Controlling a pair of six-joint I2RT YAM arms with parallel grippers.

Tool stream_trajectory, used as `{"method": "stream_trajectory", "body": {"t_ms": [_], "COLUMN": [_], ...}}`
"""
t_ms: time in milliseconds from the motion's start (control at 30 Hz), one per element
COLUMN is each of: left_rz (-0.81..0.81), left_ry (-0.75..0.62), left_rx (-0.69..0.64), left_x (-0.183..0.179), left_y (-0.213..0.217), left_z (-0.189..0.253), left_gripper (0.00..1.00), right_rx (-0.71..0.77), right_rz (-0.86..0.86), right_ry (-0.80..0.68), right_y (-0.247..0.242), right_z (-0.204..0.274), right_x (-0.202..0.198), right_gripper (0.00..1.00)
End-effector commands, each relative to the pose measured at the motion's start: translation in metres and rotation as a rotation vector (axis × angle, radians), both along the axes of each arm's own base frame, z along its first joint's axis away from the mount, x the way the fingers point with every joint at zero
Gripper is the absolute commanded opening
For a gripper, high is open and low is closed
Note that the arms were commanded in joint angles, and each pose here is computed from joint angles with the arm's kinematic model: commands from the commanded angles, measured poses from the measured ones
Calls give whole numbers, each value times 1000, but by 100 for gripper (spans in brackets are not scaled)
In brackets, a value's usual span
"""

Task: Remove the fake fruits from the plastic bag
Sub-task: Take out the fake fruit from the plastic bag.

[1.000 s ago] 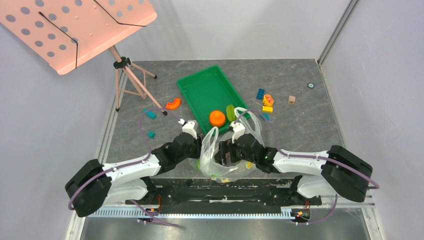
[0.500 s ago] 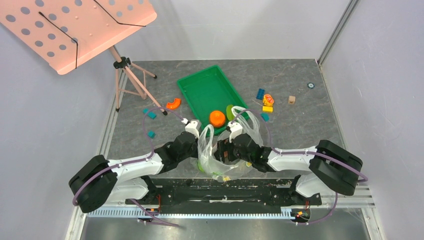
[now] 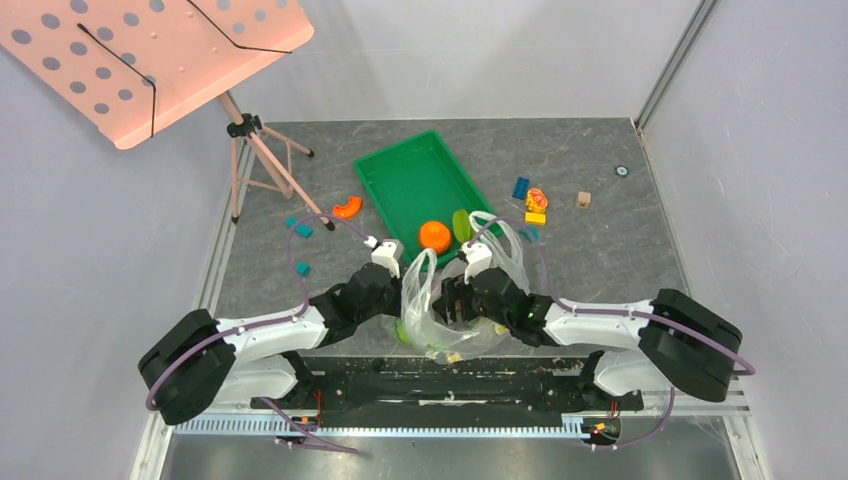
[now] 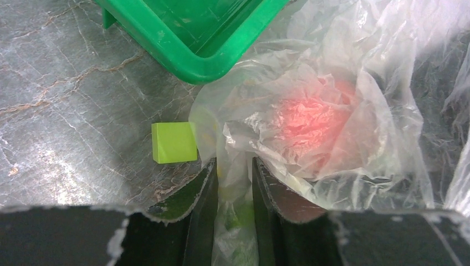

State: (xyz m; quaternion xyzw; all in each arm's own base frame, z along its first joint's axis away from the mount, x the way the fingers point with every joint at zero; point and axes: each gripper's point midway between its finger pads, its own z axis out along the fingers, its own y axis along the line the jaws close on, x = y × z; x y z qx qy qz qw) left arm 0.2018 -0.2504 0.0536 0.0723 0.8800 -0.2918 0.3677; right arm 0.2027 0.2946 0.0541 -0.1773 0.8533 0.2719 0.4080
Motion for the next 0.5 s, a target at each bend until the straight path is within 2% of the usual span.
{"method": "stream_trajectory", "body": {"t_ms": [0, 467], "left_rz": [-34, -21], "left_ry": [-29, -42], "left_rx": [21, 40], "left_x": [-1, -1], "left_y": [1, 8], "left_z": [5, 6], "left_gripper": [34, 34], "right_rx": [-19, -42], "right_rz": [-12, 23], "right_ry": [-34, -7], "right_y": [-12, -52], "right_z": [12, 33], "right_x": [-2, -34], "right_gripper": [60, 58]}}
